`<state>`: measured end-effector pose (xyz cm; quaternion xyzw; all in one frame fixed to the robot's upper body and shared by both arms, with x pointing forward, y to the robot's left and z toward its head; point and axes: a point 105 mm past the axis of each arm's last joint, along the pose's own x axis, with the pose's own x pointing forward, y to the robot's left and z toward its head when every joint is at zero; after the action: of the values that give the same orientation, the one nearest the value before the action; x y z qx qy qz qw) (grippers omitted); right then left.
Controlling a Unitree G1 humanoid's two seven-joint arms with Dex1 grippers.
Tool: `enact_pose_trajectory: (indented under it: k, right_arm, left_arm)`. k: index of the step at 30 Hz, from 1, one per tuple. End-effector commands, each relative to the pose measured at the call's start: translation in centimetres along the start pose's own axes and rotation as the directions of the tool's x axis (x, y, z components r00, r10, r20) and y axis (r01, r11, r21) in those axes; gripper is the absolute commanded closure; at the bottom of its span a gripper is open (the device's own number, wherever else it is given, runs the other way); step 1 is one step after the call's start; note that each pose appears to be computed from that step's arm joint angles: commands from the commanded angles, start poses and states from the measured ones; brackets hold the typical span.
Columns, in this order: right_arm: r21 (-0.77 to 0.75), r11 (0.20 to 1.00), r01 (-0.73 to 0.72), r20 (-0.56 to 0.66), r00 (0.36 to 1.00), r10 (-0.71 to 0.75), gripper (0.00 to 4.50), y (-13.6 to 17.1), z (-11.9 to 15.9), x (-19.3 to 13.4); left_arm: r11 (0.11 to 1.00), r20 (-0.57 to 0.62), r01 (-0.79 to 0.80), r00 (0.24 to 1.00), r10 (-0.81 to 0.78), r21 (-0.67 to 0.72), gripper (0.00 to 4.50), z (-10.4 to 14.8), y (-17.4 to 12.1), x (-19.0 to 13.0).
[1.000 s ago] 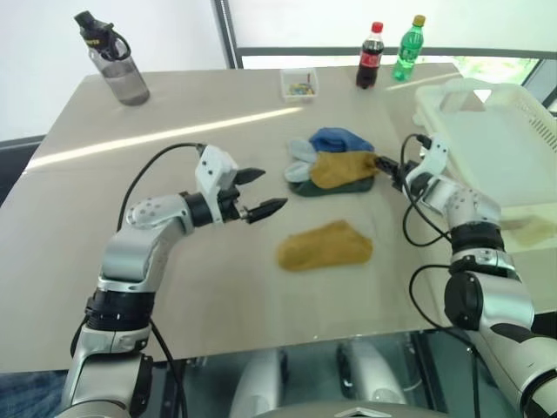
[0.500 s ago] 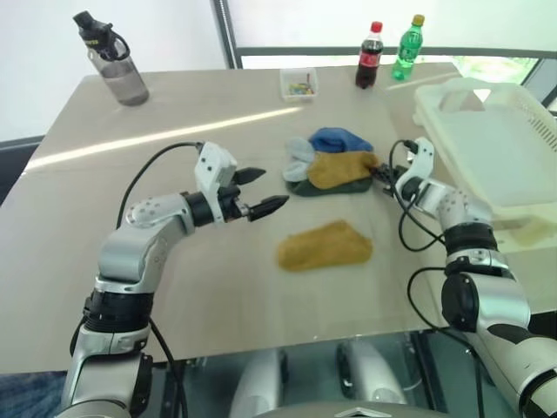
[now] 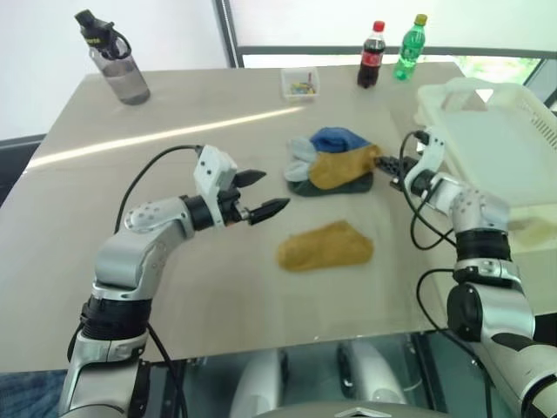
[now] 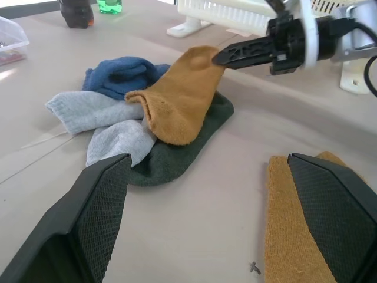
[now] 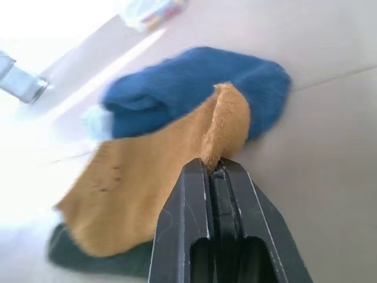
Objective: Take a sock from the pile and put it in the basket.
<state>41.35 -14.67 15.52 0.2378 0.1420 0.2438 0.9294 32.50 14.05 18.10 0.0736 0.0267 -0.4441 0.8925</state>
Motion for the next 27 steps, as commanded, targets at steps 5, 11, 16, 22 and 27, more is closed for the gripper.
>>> enact_pose_trajectory:
  k: [5, 11, 16, 22, 27]
  right_arm:
    - [-0.032, 0.999, -0.026, -0.136, 0.990, 0.021, 4.37, 1.2, -2.7, -5.6]
    - [-0.045, 0.998, 0.048, -0.216, 0.975, -0.056, 4.37, 0.2, -4.7, -8.9]
    - [-0.069, 0.988, 0.137, -0.225, 0.963, -0.149, 4.37, -1.7, -4.5, -11.0]
    - [-0.134, 0.984, 0.118, -0.015, 0.993, -0.121, 4.37, -1.1, 1.4, -11.5]
    - [-0.166, 0.979, -0.118, 0.099, 0.986, 0.135, 4.37, 4.4, 4.4, -11.3]
  left_arm:
    - [0.999, 0.020, 0.019, 1.000, -0.019, 0.032, 0.00, 0.8, -0.3, -0.1]
    - [0.999, 0.014, 0.042, 0.999, -0.042, 0.032, 0.00, 0.6, -0.3, 0.2]
    - [0.998, 0.017, 0.062, 0.998, -0.062, 0.030, 0.00, 0.5, -0.5, 0.6]
    - [0.997, 0.020, 0.077, 0.997, -0.077, 0.031, 0.00, 0.4, -0.5, 1.0]
    - [0.997, 0.021, 0.076, 0.997, -0.076, 0.034, 0.00, 0.4, -0.4, 1.0]
